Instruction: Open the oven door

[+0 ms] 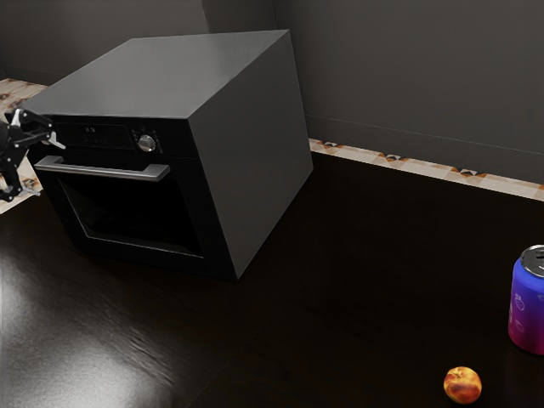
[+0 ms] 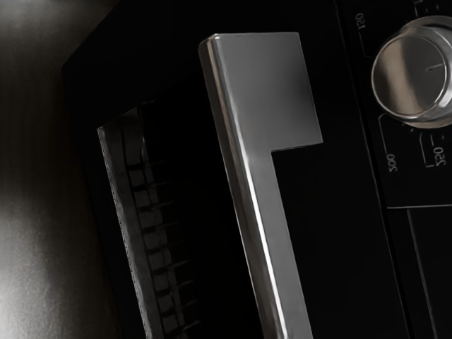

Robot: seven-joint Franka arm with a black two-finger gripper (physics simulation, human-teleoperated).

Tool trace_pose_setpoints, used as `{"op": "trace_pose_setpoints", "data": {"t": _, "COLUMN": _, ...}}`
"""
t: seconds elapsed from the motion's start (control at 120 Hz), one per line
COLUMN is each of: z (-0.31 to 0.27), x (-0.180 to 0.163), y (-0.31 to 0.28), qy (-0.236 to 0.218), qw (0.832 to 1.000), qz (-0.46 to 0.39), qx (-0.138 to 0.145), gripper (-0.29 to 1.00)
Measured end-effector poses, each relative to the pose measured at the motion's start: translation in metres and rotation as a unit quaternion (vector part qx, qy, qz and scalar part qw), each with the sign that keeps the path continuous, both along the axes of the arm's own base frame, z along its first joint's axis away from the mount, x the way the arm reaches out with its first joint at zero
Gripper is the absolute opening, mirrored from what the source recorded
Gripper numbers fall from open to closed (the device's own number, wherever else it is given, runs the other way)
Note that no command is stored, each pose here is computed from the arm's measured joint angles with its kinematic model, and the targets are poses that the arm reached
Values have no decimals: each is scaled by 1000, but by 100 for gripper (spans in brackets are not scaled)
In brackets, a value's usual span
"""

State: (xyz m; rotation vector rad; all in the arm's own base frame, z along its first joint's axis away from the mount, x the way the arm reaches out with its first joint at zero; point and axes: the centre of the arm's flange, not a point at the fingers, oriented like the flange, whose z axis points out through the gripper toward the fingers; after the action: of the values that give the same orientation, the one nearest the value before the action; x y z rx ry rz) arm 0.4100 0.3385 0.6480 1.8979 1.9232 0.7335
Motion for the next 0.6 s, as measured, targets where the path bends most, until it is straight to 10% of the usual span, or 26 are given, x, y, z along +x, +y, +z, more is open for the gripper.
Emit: {"op": "trace_pose_setpoints", "data": {"t": 0.6, "z": -39, "x": 15, "y": 6, "qy": 26, "qw": 1000, "qz": 1, "qx": 15, "gripper": 70}}
